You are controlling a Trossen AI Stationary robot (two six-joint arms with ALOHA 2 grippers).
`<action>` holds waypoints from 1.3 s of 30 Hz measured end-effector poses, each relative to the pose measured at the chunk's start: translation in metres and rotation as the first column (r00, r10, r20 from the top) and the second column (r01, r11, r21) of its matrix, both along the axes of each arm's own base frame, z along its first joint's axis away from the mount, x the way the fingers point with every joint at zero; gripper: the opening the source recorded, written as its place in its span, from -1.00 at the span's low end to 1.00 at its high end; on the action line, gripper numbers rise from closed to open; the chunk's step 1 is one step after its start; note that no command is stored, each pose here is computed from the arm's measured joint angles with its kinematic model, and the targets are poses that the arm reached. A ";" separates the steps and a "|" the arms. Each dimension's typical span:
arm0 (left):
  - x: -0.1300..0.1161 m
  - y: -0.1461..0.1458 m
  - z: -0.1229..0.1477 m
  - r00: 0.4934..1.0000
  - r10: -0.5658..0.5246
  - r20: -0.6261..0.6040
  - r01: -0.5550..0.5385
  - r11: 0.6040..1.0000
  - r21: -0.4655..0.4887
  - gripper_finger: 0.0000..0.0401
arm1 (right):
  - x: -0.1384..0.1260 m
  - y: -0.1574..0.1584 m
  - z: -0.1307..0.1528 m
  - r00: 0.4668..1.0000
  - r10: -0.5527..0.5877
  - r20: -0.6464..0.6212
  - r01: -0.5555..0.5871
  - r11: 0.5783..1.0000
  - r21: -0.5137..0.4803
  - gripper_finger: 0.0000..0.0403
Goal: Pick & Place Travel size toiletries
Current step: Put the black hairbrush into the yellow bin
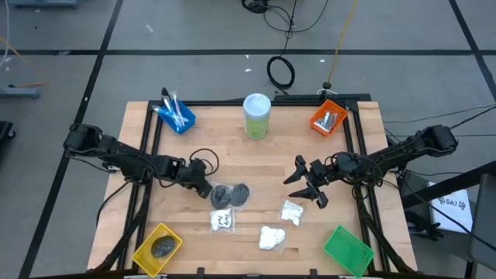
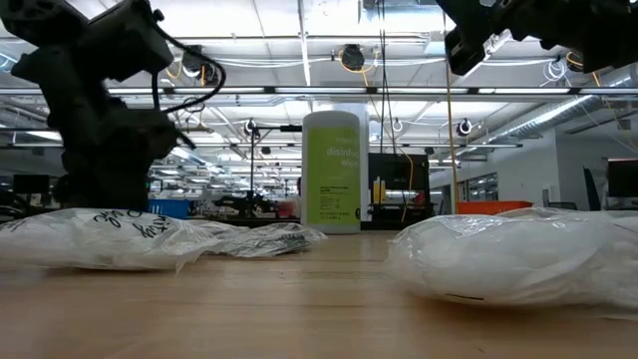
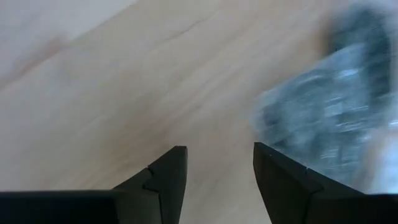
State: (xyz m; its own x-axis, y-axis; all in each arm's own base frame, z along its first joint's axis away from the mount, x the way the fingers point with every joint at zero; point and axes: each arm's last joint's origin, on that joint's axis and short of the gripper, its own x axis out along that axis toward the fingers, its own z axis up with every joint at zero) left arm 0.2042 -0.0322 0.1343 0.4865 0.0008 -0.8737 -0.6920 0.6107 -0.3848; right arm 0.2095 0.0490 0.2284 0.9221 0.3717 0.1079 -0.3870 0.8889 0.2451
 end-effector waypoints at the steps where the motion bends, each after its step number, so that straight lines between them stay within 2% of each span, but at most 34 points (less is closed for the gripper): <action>1: 0.002 0.000 0.002 0.999 -0.011 0.033 0.011 1.000 0.001 -0.11 | 0.000 0.000 0.000 1.000 0.002 0.000 -0.002 1.000 0.000 0.03; 7: 0.014 -0.004 0.011 0.979 -0.086 0.184 0.092 0.995 -0.024 -0.11 | 0.000 0.000 0.000 1.000 0.001 0.000 -0.001 1.000 0.000 0.03; 18: 0.020 -0.003 -0.010 0.993 -0.059 0.101 0.059 0.998 0.002 -0.11 | 0.000 0.000 0.000 0.999 -0.046 0.004 0.046 0.999 -0.011 0.03; 25: 0.025 -0.004 -0.016 0.991 -0.085 0.108 0.083 0.996 0.015 -0.12 | 0.000 0.000 0.000 0.999 -0.046 0.001 0.046 0.999 -0.012 0.03; 29: 0.025 -0.004 -0.017 0.992 -0.085 0.097 0.084 0.996 0.011 -0.30 | 0.000 0.000 -0.001 0.999 -0.046 0.000 0.046 0.999 -0.013 0.03; 35: 0.024 -0.004 -0.017 0.991 -0.098 0.094 0.098 0.995 0.013 -0.90 | 0.000 0.000 -0.001 0.999 -0.046 -0.004 0.046 0.999 -0.014 0.03; 39: 0.024 -0.004 -0.017 0.990 -0.101 0.096 0.100 0.995 0.014 -0.95 | 0.000 0.000 -0.001 0.999 -0.046 -0.005 0.046 0.999 -0.011 0.03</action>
State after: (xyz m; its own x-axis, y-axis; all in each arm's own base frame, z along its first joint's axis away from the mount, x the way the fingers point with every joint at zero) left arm 0.2283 -0.0363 0.1176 0.5663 -0.0443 -0.8230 -0.5871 0.6791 -0.4405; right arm 0.2098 0.0488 0.2275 0.9387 0.3302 0.0993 -0.3446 0.9084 0.2370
